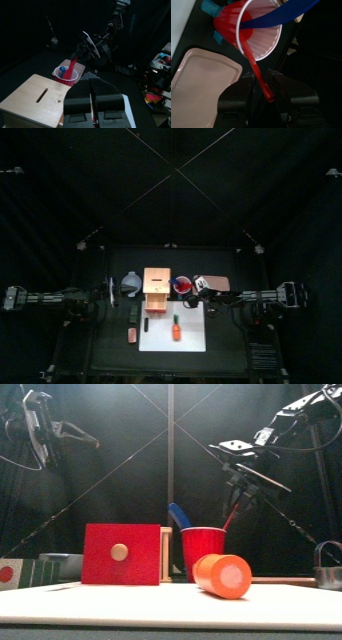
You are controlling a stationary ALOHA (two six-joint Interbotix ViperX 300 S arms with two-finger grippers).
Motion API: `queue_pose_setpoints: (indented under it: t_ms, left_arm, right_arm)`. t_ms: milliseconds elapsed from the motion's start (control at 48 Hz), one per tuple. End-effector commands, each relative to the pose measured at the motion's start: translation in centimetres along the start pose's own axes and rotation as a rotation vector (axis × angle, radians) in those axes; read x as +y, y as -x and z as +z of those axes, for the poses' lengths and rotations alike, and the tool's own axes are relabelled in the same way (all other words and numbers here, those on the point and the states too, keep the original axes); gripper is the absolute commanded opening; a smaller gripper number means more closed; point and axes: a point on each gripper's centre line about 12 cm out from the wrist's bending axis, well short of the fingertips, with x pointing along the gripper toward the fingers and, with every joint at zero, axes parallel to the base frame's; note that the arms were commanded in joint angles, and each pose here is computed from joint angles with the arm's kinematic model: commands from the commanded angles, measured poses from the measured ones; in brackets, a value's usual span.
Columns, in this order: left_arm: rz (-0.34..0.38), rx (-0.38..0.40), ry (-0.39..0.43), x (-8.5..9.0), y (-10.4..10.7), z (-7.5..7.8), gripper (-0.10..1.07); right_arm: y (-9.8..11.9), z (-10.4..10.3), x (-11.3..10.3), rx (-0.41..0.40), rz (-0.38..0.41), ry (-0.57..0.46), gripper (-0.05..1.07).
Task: Grasp knife with other hand
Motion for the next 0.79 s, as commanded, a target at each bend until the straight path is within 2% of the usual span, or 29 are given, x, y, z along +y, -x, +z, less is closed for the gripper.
queue_pose_setpoints:
  t_ms: [0,125,208,333,625,708,771]
  left_arm:
    - [-0.005,-0.017,0.004,-0.2,-0.2,0.6,0.13]
    - [-0.007,-0.017,0.003,-0.2,-0.2,0.6,0.13]
    - [-0.005,-0.017,0.003,-0.2,-0.2,0.6,0.13]
    - [-0.003,-0.021,0.003,-0.2,-0.2,0.7,0.13]
    - [0.001,-0.019,0.002,-0.1,-0.2,0.6,0.13]
    - [0.002,-0.021,0.002,-0.1,-0.2,0.6,0.13]
    - [0.002,-0.021,0.002,-0.1,-0.2,0.6,0.13]
  right_arm:
    - [0.6,0.2,-0.8,-0.011,-0.025,-0.011,0.53]
    - [1.6,0.4,-1.7,-0.017,-0.058,-0.007,0.53]
    - [3.1,1.0,-2.5,-0.055,-0.093,-0.017,0.53]
    - [4.5,1.4,-2.9,-0.067,-0.114,-0.020,0.53]
    - [6.3,1.3,-1.0,-0.039,-0.086,0.001,0.52]
    - [7.3,1.4,-0.6,-0.045,-0.084,0.000,0.51]
    - [8.3,1.7,-0.6,-0.078,-0.086,-0.011,0.51]
